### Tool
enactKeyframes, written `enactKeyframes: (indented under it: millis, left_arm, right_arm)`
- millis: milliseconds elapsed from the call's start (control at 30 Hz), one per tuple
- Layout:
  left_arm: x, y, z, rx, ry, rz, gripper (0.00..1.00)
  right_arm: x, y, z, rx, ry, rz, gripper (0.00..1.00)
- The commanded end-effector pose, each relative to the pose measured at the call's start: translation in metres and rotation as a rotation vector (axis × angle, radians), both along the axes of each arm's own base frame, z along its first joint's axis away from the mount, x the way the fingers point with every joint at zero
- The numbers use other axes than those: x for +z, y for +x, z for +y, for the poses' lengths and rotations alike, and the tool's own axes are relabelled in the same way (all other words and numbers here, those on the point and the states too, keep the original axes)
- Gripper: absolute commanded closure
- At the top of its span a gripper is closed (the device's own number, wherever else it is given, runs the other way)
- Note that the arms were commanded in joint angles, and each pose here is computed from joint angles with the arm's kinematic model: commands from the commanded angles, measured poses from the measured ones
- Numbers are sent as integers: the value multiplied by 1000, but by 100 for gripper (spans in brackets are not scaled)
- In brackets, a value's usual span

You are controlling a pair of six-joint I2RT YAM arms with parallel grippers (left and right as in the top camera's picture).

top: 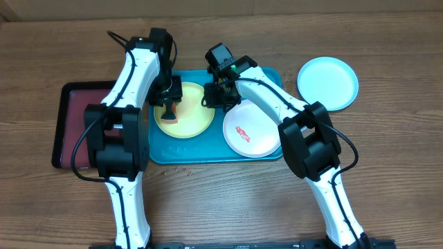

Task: Clean dirty plates on tray and stack at the side
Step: 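Scrub the yellow plate with the sponge while the right gripper holds its rim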

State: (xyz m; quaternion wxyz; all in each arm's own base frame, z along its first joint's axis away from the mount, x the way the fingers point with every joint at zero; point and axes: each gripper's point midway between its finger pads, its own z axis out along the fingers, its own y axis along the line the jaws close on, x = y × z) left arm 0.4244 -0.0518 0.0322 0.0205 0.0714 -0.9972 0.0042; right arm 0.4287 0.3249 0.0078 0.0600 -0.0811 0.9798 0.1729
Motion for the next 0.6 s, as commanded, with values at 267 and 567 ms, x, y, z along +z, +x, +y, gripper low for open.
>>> enactKeyframes:
  millis: [267, 567]
  left_arm:
    - [-15, -13, 9, -4, 17, 50, 85]
    - [-15, -7, 14, -3, 50, 24, 96]
  right_arm:
    - [-27, 0, -19, -26, -91, 18, 96]
    - [-27, 0, -19, -26, -91, 18, 96]
